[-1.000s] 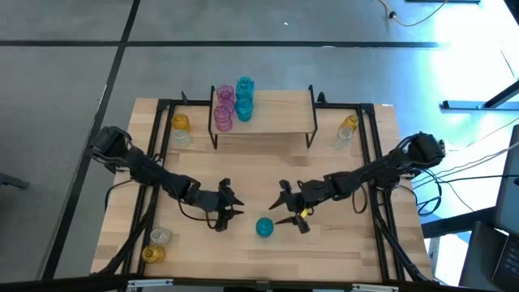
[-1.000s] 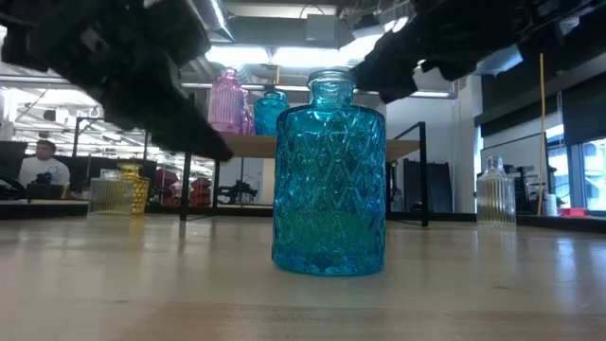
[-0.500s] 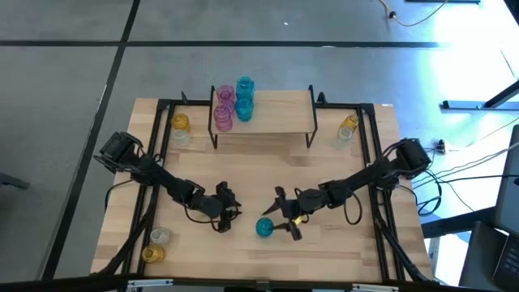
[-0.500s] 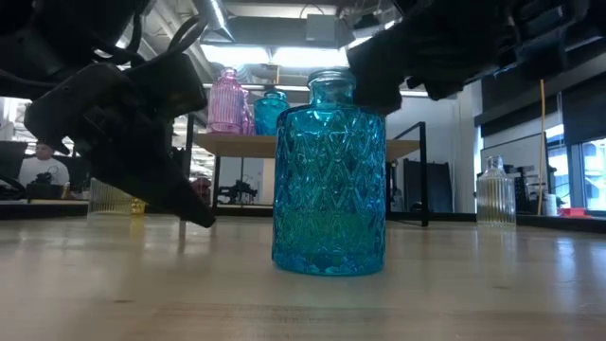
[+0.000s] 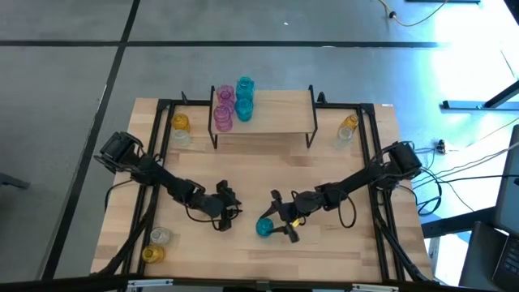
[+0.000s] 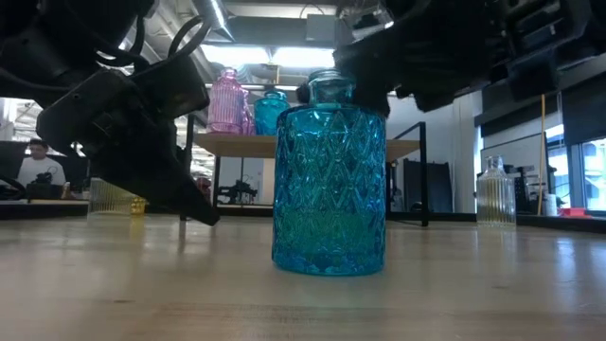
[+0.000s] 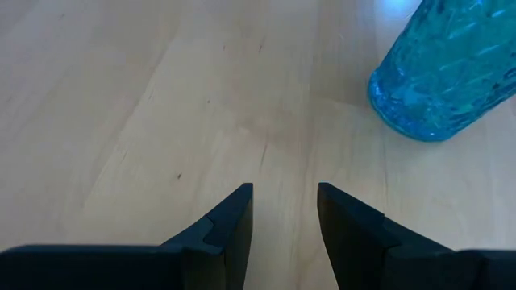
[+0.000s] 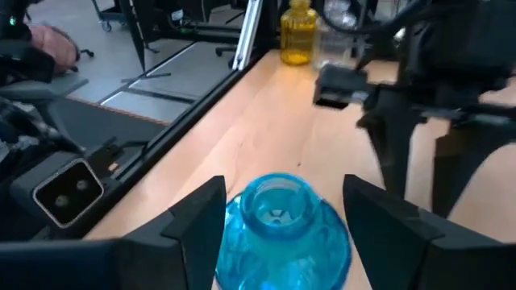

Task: Sort vases onto shelf
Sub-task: Put the blue flower vase on the shelf aligned with the other blue flower vase

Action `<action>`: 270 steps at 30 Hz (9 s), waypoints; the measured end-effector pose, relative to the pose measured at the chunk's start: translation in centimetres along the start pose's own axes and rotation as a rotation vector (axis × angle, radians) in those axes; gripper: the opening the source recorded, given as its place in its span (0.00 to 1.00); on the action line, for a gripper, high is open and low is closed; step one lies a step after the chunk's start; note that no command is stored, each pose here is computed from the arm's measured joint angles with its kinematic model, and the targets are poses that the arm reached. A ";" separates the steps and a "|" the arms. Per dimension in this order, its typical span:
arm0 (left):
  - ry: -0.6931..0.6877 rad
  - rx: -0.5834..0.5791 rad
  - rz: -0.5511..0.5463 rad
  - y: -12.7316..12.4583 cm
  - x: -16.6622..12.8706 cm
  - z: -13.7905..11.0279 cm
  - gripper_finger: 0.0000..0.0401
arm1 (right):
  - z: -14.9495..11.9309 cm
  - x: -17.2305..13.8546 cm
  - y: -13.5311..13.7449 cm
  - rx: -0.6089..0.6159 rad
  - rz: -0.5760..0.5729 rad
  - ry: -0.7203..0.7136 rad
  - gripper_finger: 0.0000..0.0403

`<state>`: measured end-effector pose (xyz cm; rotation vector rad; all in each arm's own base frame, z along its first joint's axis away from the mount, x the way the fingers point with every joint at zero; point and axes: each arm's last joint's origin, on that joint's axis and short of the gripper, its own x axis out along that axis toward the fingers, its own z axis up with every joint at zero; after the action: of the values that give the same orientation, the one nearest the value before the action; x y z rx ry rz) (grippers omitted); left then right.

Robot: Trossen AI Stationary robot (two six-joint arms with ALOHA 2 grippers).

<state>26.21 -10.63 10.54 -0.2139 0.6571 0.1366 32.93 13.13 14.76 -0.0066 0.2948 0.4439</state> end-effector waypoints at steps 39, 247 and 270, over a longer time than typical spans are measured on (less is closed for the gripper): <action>0.003 0.048 0.030 0.9 0.3 0.4 0.33 | -0.2 0.2 -2.1 -0.051 -0.171 0.068 0.22; -0.175 0.212 -0.004 -0.9 -3.8 3.2 0.33 | 8.8 -5.8 -19.7 -0.174 -0.611 0.173 0.48; -0.175 0.213 -0.003 -0.9 -3.8 3.2 0.33 | 9.0 -6.2 -20.9 -0.240 -0.673 0.145 0.48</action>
<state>25.25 -10.93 15.52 0.0024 0.4925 0.0800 38.95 -7.72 23.92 -0.3640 0.3600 -0.1942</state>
